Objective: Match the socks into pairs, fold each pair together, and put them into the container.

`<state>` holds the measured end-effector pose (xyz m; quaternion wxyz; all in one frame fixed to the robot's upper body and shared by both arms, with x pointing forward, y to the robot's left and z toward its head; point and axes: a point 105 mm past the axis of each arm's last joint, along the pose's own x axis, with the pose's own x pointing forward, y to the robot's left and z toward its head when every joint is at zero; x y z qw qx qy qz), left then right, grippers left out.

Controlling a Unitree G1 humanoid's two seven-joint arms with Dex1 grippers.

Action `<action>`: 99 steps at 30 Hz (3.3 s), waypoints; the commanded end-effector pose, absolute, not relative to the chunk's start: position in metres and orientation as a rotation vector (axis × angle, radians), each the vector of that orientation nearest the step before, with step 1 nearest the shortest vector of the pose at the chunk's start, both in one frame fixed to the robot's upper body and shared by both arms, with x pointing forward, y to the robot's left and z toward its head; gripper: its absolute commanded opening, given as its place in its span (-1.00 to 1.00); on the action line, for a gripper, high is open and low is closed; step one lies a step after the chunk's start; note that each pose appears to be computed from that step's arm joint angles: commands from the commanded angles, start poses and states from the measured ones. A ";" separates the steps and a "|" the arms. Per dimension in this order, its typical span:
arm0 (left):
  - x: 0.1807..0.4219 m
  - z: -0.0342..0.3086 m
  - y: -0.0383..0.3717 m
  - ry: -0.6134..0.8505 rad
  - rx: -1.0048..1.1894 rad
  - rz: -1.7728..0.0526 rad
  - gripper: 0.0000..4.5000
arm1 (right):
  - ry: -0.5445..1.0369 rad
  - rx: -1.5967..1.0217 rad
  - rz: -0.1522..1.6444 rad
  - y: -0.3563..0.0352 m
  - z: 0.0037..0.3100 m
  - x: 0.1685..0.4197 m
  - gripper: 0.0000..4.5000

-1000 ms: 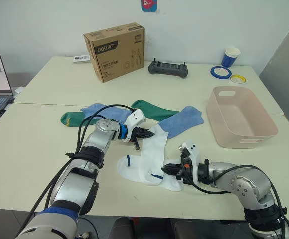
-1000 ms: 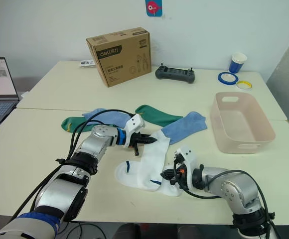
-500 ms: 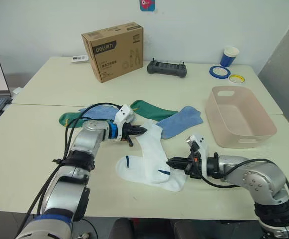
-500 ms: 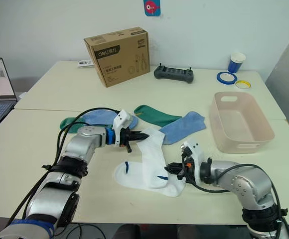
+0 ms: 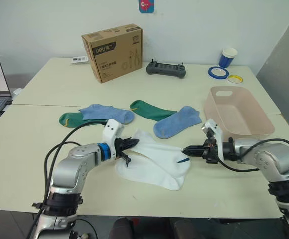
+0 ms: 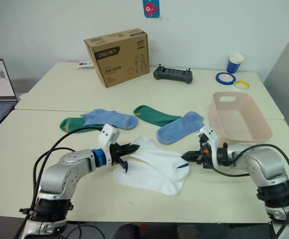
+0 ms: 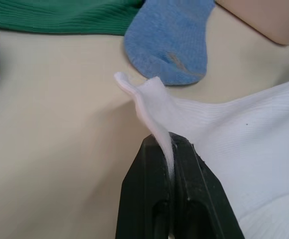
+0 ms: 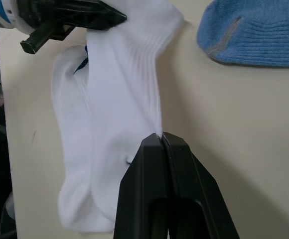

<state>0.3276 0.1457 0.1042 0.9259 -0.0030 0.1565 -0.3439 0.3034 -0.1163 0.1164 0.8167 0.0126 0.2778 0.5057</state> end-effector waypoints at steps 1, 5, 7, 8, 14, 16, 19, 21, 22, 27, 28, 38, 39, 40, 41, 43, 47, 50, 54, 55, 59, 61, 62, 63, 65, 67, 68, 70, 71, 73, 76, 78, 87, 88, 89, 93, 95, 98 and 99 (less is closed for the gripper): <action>0.330 0.114 0.154 0.211 -0.035 -0.613 -0.99 | 0.570 -0.017 1.091 -0.116 0.115 0.314 -1.00; 0.322 0.102 0.144 0.214 -0.061 -0.632 -0.99 | 0.582 -0.038 1.091 -0.117 0.107 0.316 -1.00; 0.321 0.099 0.141 0.214 -0.068 -0.634 -0.99 | 0.577 -0.036 1.088 -0.117 0.107 0.316 -1.00; 0.322 0.099 0.140 0.212 -0.082 -0.633 -1.00 | 0.567 -0.030 1.081 -0.118 0.108 0.316 -0.91; 0.326 0.103 0.146 0.211 -0.074 -0.649 -0.26 | 0.499 0.002 1.002 -0.127 0.120 0.311 -0.08; 0.330 0.106 0.152 0.210 -0.045 -0.658 0.03 | 0.494 0.012 0.974 -0.132 0.120 0.306 0.24; 0.335 0.113 0.158 0.214 0.025 -0.735 0.48 | 0.472 0.030 0.941 -0.133 0.121 0.292 0.39; 0.341 0.118 0.161 0.210 0.059 -0.783 0.60 | 0.451 0.048 0.921 -0.131 0.123 0.284 0.39; 0.344 0.120 0.161 0.209 0.074 -0.800 0.60 | 0.446 0.053 0.912 -0.129 0.123 0.281 0.39; 0.355 0.117 0.146 0.217 0.170 -0.934 0.60 | 0.446 0.077 0.887 -0.118 0.119 0.274 0.39; 0.357 0.116 0.142 0.219 0.185 -0.959 0.60 | 0.453 0.081 0.886 -0.115 0.116 0.272 0.39; 0.359 0.101 0.127 0.241 0.257 -1.035 0.60 | 0.500 0.091 0.846 -0.109 0.099 0.268 0.39; 0.358 0.100 0.126 0.241 0.259 -1.039 0.61 | 0.499 0.093 0.845 -0.108 0.099 0.268 0.32; 0.358 0.100 0.126 0.241 0.259 -1.040 0.53 | 0.494 0.104 0.855 -0.106 0.101 0.268 0.22; 0.358 0.100 0.126 0.240 0.260 -1.039 0.43 | 0.488 0.118 0.871 -0.103 0.103 0.267 0.13; 0.358 0.100 0.127 0.239 0.259 -1.038 0.19 | 0.488 0.141 0.887 -0.101 0.104 0.265 -0.18; 0.358 0.100 0.128 0.237 0.258 -1.031 -0.40 | 0.500 0.137 0.887 -0.103 0.102 0.265 -0.83; 0.358 0.101 0.128 0.234 0.256 -1.029 -0.85 | 0.501 0.130 0.882 -0.107 0.103 0.267 -1.00; 0.357 0.103 0.128 0.228 0.241 -1.027 -0.99 | 0.490 0.122 0.874 -0.109 0.106 0.271 -1.00; 0.357 0.104 0.129 0.227 0.232 -1.025 -0.99 | 0.486 0.120 0.872 -0.110 0.107 0.271 -1.00; 0.356 0.110 0.136 0.222 0.198 -0.984 -0.99 | 0.460 0.100 0.869 -0.116 0.117 0.279 -1.00; 0.348 0.115 0.133 0.218 0.114 -0.968 -0.99 | 0.445 0.092 0.883 -0.118 0.125 0.285 -1.00; 0.343 0.116 0.129 0.223 0.083 -0.970 -0.99 | 0.440 0.088 0.888 -0.120 0.128 0.288 -1.00; 0.339 0.116 0.126 0.231 0.060 -0.969 -0.99 | 0.438 0.083 0.890 -0.121 0.130 0.291 -1.00; 0.336 0.118 0.122 0.234 0.024 -0.939 -0.99 | 0.437 0.074 0.888 -0.125 0.132 0.298 -1.00; 0.333 0.121 0.120 0.240 -0.015 -0.886 -0.99 | 0.442 0.061 0.889 -0.130 0.135 0.306 -1.00; 0.329 0.123 0.119 0.245 -0.028 -0.872 -0.99 | 0.445 0.054 0.890 -0.133 0.136 0.309 -1.00; 0.320 0.126 0.116 0.259 -0.056 -0.860 -0.99 | 0.442 0.041 0.888 -0.139 0.141 0.316 -1.00; 0.314 0.128 0.115 0.262 -0.072 -0.852 -0.99 | 0.442 0.040 0.882 -0.141 0.144 0.321 -1.00; 0.307 0.130 0.115 0.268 -0.088 -0.838 -0.99 | 0.443 0.041 0.877 -0.144 0.148 0.327 -1.00; 0.297 0.119 0.127 0.330 -0.099 -0.751 -0.99 | 0.456 0.022 0.919 -0.139 0.150 0.330 -1.00; 0.288 0.114 0.131 0.374 -0.127 -0.719 -0.99 | 0.469 0.019 0.945 -0.135 0.151 0.331 -1.00; 0.268 0.103 0.131 0.429 -0.207 -0.650 -0.99 | 0.520 0.021 1.032 -0.128 0.157 0.332 -1.00; 0.266 0.101 0.131 0.431 -0.206 -0.648 -0.99 | 0.525 0.013 1.023 -0.129 0.154 0.332 -1.00; 0.265 0.100 0.131 0.428 -0.199 -0.649 -0.99 | 0.533 0.008 1.005 -0.131 0.149 0.334 -1.00; 0.265 0.092 0.134 0.417 -0.197 -0.614 -0.99 | 0.558 -0.048 0.994 -0.127 0.125 0.339 -1.00; 0.267 0.093 0.133 0.393 -0.183 -0.613 -0.99 | 0.535 -0.080 0.991 -0.123 0.122 0.346 -1.00; 0.275 0.096 0.135 0.355 -0.189 -0.594 -0.99 | 0.485 -0.090 0.987 -0.115 0.127 0.359 -1.00; 0.279 0.098 0.136 0.338 -0.191 -0.587 -0.99 | 0.458 -0.094 0.979 -0.112 0.131 0.365 -1.00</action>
